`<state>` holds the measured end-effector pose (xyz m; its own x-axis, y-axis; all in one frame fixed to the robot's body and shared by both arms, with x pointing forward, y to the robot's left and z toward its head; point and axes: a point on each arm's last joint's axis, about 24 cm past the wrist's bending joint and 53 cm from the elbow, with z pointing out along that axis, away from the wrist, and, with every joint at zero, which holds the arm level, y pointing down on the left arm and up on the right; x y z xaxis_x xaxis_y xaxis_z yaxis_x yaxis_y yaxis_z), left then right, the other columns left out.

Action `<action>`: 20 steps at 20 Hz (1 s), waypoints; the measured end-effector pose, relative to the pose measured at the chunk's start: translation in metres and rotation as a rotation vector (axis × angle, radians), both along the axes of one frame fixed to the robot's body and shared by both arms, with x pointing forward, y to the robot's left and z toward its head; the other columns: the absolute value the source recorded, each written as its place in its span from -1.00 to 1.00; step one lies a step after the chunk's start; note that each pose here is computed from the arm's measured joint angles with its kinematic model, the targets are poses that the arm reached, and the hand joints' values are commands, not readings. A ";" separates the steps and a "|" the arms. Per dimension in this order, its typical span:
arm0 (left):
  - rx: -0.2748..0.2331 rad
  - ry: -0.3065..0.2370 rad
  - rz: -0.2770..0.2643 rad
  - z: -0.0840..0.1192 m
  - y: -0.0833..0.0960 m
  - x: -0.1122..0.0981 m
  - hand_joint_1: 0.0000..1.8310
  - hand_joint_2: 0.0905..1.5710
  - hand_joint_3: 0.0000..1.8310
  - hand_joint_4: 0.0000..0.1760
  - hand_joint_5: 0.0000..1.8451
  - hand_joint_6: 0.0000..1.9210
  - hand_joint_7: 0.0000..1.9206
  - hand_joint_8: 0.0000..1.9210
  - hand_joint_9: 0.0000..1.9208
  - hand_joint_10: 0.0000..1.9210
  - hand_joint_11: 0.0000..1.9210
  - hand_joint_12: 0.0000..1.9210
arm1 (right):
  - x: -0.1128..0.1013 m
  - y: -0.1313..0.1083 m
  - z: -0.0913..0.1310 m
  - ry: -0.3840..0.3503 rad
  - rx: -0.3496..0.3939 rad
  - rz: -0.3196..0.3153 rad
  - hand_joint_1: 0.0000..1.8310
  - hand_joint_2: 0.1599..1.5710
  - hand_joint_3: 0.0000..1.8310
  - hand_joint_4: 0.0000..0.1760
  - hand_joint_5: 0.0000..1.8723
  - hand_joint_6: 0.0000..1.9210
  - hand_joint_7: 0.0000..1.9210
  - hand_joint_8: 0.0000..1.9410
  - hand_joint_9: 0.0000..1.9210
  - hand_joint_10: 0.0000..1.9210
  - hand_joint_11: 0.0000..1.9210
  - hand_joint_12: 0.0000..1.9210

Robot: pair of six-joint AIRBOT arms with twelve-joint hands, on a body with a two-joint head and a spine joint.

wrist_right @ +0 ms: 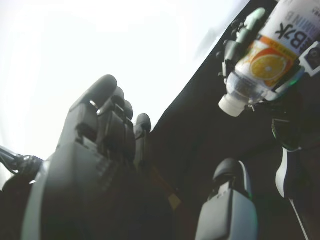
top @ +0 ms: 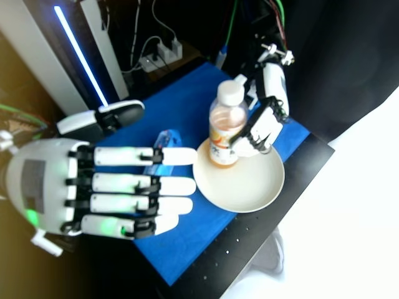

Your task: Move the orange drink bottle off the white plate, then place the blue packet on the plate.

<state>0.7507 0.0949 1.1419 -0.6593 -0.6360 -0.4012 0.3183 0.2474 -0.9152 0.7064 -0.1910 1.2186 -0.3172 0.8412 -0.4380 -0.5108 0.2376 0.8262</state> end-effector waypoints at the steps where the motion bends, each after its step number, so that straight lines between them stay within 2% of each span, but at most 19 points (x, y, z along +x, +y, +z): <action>1: -0.004 0.001 0.006 0.000 0.001 0.002 0.51 0.30 -1.00 -1.00 0.14 -0.29 0.14 -0.21 0.16 0.03 -0.01 0.04 | 0.000 0.000 0.000 0.000 0.001 -0.001 -0.53 0.00 -1.00 -0.29 -0.65 -1.00 -0.77 -1.00 -0.71 -1.00 -0.98 0.08; 4: -0.014 0.006 0.015 0.000 0.002 0.005 0.51 0.35 -1.00 -1.00 0.01 -0.08 0.05 -0.07 0.09 0.12 0.01 -0.04 | -0.001 0.000 0.001 -0.004 0.000 0.002 -0.54 0.02 -1.00 -0.26 -0.64 -1.00 -0.78 -1.00 -0.74 -1.00 -1.00 0.07; 6: -0.026 0.012 0.018 -0.001 0.002 0.007 0.51 0.35 -1.00 -1.00 -0.02 -0.03 0.05 -0.08 0.09 0.12 0.02 -0.05 | -0.001 0.000 0.001 -0.005 0.000 0.002 -0.53 0.03 -0.99 -0.34 -0.63 -1.00 -0.76 -0.99 -0.72 -0.99 -1.00 0.07; 8: -0.035 0.015 0.020 0.000 0.002 0.007 0.52 0.33 -1.00 -1.00 0.02 -0.07 0.10 -0.19 0.12 0.08 0.04 -0.06 | -0.001 0.000 0.001 -0.005 0.001 0.002 -0.52 0.03 -1.00 -0.23 -0.63 -1.00 -0.76 -0.99 -0.71 -0.99 -0.98 0.07; 9: -0.042 0.017 0.024 0.000 0.003 0.007 0.51 0.36 -1.00 -1.00 -0.03 -0.01 0.04 -0.08 0.08 0.14 0.03 -0.05 | -0.001 0.000 0.001 -0.005 0.001 0.002 -0.52 0.02 -1.00 -0.18 -0.63 -0.99 -0.75 -0.99 -0.70 -0.99 -0.97 0.07; 10: -0.051 0.017 0.030 0.002 0.005 0.008 0.51 0.35 -1.00 -1.00 0.04 -0.10 0.04 -0.04 0.05 0.17 -0.02 0.02 | -0.001 0.000 0.001 -0.005 0.000 0.003 -0.51 0.03 -1.00 -0.27 -0.63 -1.00 -0.76 -1.00 -0.72 -1.00 -0.99 0.07; 11: -0.052 0.016 0.031 0.003 0.006 0.009 0.51 0.35 -1.00 -1.00 0.04 -0.10 0.04 -0.04 0.05 0.17 -0.02 0.02 | -0.001 0.000 0.001 -0.005 0.000 0.003 -0.51 0.03 -1.00 -0.27 -0.63 -1.00 -0.76 -1.00 -0.72 -1.00 -0.99 0.07; 12: -0.064 0.019 0.033 0.006 0.010 0.009 0.51 0.35 -1.00 -1.00 0.02 -0.06 0.02 -0.02 0.06 0.14 -0.03 0.03 | -0.001 0.001 0.001 -0.006 0.000 0.003 -0.51 0.03 -1.00 -0.33 -0.64 -1.00 -0.76 -1.00 -0.72 -1.00 -1.00 0.07; 13: -0.076 0.016 0.039 0.011 0.017 0.010 0.50 0.41 -1.00 -1.00 -0.12 0.12 -0.06 0.10 0.02 0.21 -0.06 -0.01 | -0.001 0.000 0.001 -0.005 0.002 0.001 -0.49 0.01 -1.00 -0.35 -0.62 -0.99 -0.75 -0.99 -0.72 -1.00 -1.00 0.06; 14: -0.081 0.007 0.045 0.016 0.022 0.011 0.49 0.43 -1.00 -1.00 -0.14 0.15 -0.11 0.18 -0.03 0.30 -0.08 0.00 | 0.000 0.000 0.001 -0.005 0.002 0.001 -0.50 0.00 -1.00 -0.35 -0.63 -1.00 -0.77 -1.00 -0.73 -1.00 -1.00 0.06; 16: -0.084 -0.003 0.056 0.023 0.034 0.011 0.49 0.44 -1.00 -1.00 -0.13 0.14 -0.14 0.23 -0.04 0.32 -0.09 0.02 | 0.000 0.002 0.000 -0.003 0.007 0.003 -0.50 0.01 -1.00 -0.36 -0.63 -1.00 -0.77 -1.00 -0.73 -1.00 -1.00 0.06; 17: -0.086 -0.005 0.057 0.027 0.038 0.010 0.49 0.43 -1.00 -1.00 -0.08 0.06 -0.13 0.24 -0.06 0.33 -0.12 0.04 | 0.000 0.003 -0.001 -0.001 0.007 0.005 -0.50 0.01 -1.00 -0.32 -0.63 -1.00 -0.77 -1.00 -0.72 -1.00 -0.98 0.06; 19: -0.094 0.001 0.041 0.034 0.042 0.005 0.49 0.42 -1.00 -1.00 -0.05 0.05 -0.14 0.21 -0.01 0.28 -0.08 0.06 | -0.001 0.005 -0.002 -0.002 0.005 0.010 -0.50 0.02 -1.00 -0.36 -0.63 -1.00 -0.78 -1.00 -0.73 -1.00 -0.98 0.07; 20: -0.096 -0.004 0.029 0.038 0.044 -0.001 0.50 0.39 -1.00 -1.00 -0.04 0.04 -0.06 0.09 0.04 0.19 -0.06 0.05 | -0.001 0.005 -0.002 -0.002 0.004 0.010 -0.51 0.02 -1.00 -0.53 -0.63 -1.00 -0.77 -1.00 -0.72 -1.00 -0.95 0.04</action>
